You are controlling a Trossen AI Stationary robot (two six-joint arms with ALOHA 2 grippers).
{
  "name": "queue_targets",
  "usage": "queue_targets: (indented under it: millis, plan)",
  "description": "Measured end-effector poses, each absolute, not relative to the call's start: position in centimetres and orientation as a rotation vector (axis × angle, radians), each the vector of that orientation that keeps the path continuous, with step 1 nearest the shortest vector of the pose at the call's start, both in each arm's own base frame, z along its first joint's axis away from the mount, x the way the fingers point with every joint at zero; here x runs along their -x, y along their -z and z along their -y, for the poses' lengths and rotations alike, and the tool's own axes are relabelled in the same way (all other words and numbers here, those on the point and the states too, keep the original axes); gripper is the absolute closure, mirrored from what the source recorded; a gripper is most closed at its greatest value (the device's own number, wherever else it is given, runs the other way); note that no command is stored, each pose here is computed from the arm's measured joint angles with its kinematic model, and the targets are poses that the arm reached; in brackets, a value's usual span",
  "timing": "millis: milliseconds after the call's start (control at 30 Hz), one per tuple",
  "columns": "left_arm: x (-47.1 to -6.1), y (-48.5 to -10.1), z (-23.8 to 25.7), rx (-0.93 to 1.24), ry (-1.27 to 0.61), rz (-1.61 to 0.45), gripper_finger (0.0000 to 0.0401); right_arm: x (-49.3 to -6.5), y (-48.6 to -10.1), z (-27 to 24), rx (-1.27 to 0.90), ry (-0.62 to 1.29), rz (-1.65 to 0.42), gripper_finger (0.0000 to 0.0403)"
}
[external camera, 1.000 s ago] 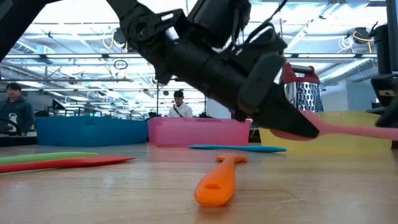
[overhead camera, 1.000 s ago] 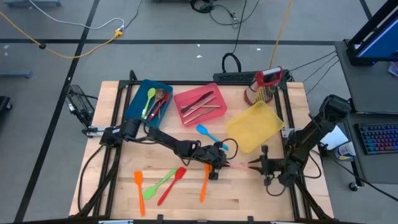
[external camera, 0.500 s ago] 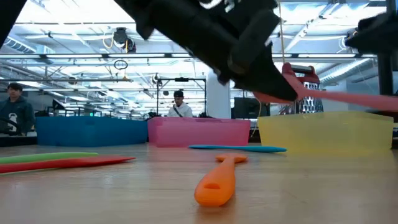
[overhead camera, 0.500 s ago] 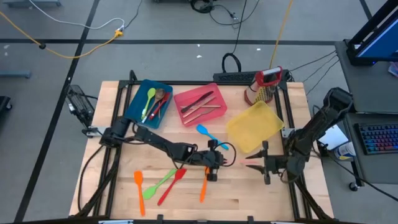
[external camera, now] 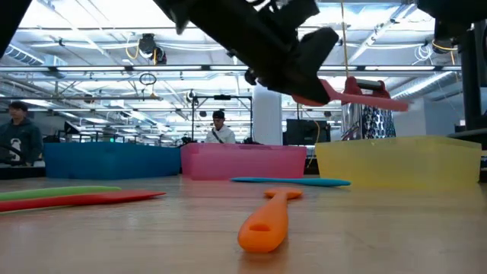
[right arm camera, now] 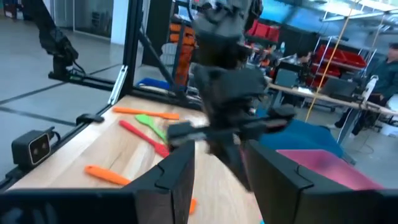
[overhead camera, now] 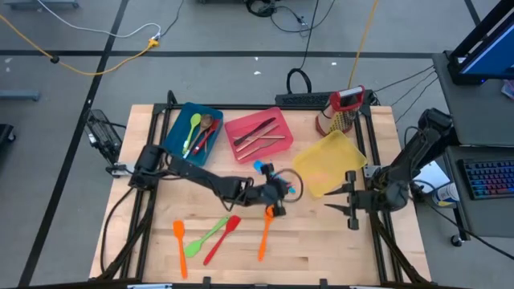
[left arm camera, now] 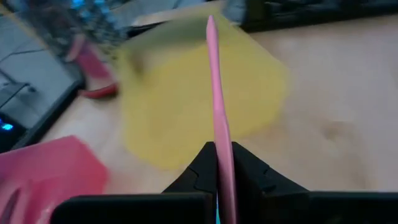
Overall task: Pick & Place Kitchen Items
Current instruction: Put the pink spatula into the yellow bin
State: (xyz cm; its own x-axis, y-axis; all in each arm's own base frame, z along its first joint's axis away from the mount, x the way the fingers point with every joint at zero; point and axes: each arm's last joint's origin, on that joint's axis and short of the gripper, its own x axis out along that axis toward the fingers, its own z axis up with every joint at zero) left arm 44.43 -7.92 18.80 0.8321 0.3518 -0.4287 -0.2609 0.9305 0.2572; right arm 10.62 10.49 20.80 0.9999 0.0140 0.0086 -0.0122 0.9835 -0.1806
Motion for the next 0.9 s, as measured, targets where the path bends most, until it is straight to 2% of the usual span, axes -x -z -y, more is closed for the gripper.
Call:
queue_targets:
  millis: [367, 467, 667, 900]
  plan:
    - [-45.7, -19.0, 1.9, -0.107, -0.348, -0.439, 0.0381, -10.5, -21.1, -10.1, 0.179, 0.065, 0.013, 0.0270]
    - [-45.8, -19.2, 1.8, -0.119, -0.345, -0.421, 0.0381, -10.5, -21.0, -10.0, 0.216, 0.075, 0.009, 0.0270]
    - [-45.7, -19.1, 2.9, -0.163, -0.309, -0.432, 0.0381, -10.7, -20.3, -9.2, 0.404, 0.271, -0.082, 0.0263]
    - [-45.8, -19.5, 4.0, -0.207, -0.278, -0.389, 0.0381, -12.3, -19.4, -7.6, 0.430, 0.246, -0.146, 0.0225]
